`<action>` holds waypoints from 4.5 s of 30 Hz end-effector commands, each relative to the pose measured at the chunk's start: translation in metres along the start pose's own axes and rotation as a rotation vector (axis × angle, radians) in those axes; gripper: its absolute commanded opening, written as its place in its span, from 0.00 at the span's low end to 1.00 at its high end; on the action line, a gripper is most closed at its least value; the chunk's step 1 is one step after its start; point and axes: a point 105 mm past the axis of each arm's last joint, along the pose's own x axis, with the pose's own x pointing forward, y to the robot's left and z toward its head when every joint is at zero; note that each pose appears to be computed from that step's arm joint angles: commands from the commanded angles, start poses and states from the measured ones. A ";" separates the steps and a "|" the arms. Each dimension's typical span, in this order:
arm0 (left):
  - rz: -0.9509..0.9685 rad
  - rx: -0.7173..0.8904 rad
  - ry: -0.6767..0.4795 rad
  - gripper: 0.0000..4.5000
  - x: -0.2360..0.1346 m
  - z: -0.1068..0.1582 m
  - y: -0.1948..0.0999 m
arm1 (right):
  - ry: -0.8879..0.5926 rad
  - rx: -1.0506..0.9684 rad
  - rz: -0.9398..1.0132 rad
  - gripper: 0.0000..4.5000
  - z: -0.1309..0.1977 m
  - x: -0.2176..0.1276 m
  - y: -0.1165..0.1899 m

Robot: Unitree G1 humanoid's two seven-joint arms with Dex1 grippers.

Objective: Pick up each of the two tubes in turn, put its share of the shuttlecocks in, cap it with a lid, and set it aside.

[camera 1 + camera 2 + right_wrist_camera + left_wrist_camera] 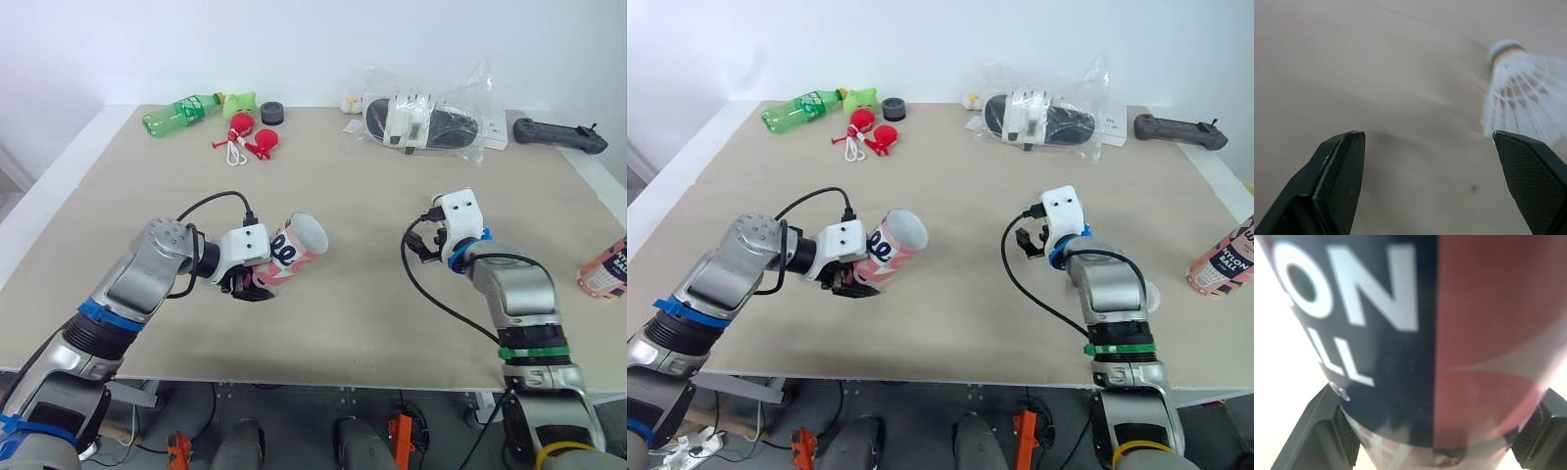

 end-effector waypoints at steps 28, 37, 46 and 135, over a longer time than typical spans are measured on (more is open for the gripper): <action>-0.063 -0.024 0.024 0.70 0.010 -0.007 -0.014 | -0.638 -0.360 0.592 0.00 0.138 -0.066 0.056; -0.061 -0.030 0.026 0.70 0.011 -0.008 -0.012 | -0.500 -0.797 1.120 0.00 0.123 -0.155 0.114; -0.061 -0.031 0.021 0.70 0.012 -0.007 -0.012 | -0.442 -0.919 1.069 0.00 0.113 -0.127 0.134; 0.118 -0.226 -0.765 0.70 0.075 0.063 -0.030 | 0.384 -0.950 0.738 0.96 0.075 -0.096 -0.078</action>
